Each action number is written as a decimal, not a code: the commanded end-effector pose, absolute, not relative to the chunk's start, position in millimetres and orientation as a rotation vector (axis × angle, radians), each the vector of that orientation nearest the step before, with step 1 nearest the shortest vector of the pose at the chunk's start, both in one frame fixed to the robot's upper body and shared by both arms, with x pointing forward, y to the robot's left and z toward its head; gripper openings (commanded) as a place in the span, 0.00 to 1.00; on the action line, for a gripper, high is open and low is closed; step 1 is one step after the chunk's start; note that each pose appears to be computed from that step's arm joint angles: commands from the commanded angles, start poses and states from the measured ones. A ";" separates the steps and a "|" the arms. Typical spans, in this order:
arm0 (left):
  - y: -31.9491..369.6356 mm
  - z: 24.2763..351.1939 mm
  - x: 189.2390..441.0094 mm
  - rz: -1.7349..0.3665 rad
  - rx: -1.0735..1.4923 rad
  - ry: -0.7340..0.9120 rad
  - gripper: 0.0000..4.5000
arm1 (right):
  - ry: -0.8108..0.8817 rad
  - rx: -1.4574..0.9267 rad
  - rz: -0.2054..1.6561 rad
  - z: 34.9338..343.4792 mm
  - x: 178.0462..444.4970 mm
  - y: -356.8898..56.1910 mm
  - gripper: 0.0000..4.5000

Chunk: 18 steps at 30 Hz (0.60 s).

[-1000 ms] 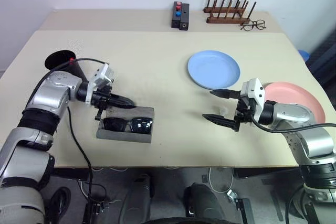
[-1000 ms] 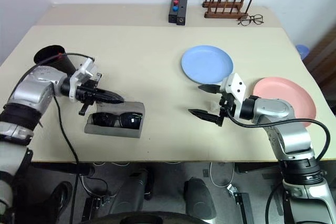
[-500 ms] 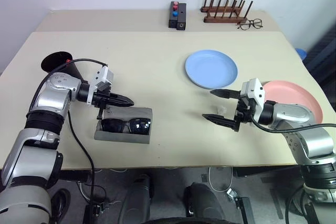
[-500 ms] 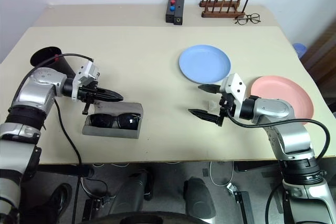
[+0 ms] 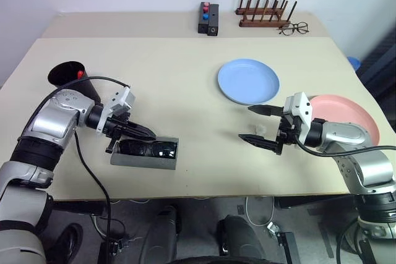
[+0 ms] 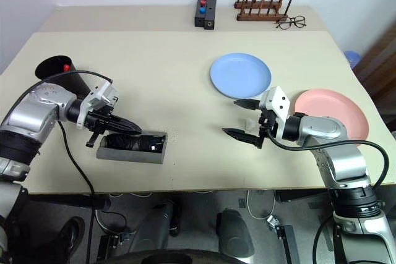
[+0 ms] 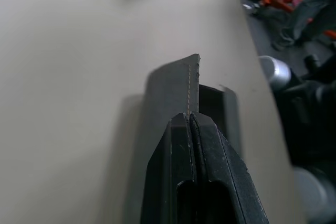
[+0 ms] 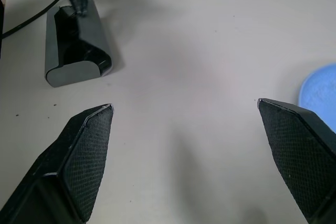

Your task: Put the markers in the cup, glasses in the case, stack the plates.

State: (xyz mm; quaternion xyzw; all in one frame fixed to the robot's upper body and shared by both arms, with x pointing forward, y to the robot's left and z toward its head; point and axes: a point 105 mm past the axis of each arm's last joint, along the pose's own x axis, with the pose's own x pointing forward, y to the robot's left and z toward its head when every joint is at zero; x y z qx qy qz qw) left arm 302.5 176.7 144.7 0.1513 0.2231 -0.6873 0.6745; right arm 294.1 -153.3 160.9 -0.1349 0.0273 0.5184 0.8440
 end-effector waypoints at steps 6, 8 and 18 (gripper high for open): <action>170.3 136.3 287.9 -1.591 0.312 0.556 0.00 | 0.010 -0.311 1.086 170.5 293.4 -153.0 1.00; 169.7 135.2 285.3 -1.598 0.303 0.554 0.00 | 0.010 -0.311 1.084 170.6 293.6 -153.1 1.00; 159.2 160.4 291.4 -1.589 0.194 0.396 0.00 | 0.001 -0.321 1.047 171.8 300.5 -158.2 1.00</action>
